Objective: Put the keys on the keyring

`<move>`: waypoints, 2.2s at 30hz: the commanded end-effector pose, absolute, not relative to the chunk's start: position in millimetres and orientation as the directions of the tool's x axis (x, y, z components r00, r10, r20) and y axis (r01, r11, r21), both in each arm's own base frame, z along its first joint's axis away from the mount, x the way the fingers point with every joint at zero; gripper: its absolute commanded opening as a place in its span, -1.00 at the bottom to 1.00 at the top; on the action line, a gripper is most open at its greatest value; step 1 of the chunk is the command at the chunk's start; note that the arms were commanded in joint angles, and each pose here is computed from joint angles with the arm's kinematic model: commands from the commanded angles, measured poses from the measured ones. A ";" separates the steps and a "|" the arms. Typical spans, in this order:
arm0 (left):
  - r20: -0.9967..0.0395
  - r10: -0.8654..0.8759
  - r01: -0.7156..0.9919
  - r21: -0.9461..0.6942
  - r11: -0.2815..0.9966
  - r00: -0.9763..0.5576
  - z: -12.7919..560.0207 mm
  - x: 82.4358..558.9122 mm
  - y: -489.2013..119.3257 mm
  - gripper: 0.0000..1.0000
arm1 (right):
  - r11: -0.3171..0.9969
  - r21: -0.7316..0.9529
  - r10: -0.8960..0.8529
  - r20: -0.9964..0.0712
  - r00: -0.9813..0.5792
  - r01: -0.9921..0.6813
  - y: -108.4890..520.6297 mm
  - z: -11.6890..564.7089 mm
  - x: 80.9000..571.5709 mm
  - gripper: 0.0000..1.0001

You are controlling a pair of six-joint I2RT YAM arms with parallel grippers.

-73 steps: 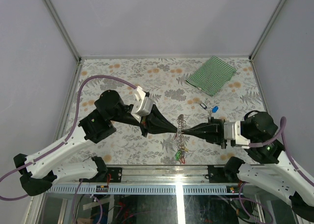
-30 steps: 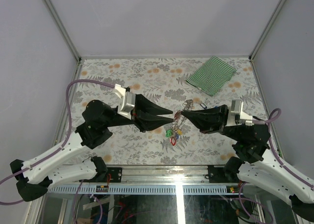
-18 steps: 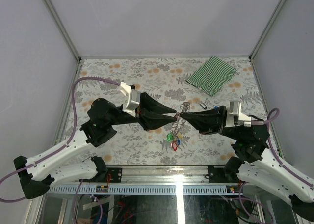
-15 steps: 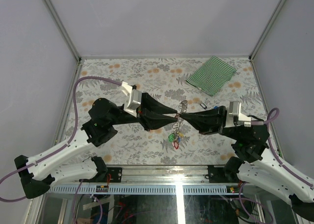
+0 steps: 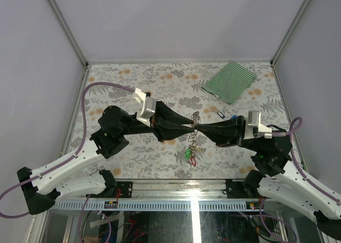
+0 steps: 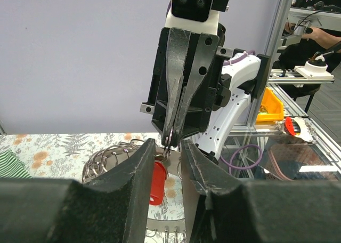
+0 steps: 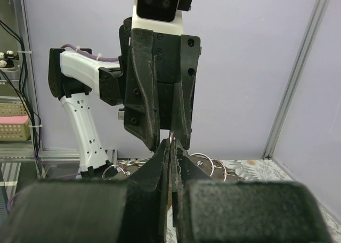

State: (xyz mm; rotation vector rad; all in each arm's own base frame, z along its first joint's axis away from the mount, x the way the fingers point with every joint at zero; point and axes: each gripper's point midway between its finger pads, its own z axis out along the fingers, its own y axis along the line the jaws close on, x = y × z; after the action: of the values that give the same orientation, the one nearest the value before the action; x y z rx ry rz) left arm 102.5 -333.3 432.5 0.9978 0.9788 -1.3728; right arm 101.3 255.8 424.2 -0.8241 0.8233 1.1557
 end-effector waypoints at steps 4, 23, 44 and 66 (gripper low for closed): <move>-0.941 -0.339 0.998 0.027 -0.055 0.006 443.8 97.2 -332.1 -0.57 | 0.210 -0.212 0.543 -0.787 0.294 -0.954 240.8 464.9 85.8 -1.00; -0.944 -0.329 0.997 0.027 -0.076 0.001 441.4 95.0 -334.3 -0.66 | 0.205 -0.212 0.564 -0.772 0.292 -0.956 237.4 469.0 81.8 -1.00; -0.968 -0.251 0.989 0.029 -0.143 -0.008 436.5 88.4 -341.2 -1.00 | 0.157 -0.231 0.526 -0.803 0.280 -0.960 241.7 459.9 74.9 -0.93; -0.984 -0.180 0.987 0.026 -0.157 -0.003 432.3 85.4 -339.2 -1.00 | 0.058 -0.244 0.475 -0.847 0.241 -0.968 245.2 454.4 59.2 -0.74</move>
State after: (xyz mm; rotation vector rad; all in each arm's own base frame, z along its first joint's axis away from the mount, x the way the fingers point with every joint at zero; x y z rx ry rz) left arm 82.7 -337.1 430.3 1.1805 0.9750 -1.4175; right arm 73.7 254.7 425.8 -0.9376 0.7616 1.2288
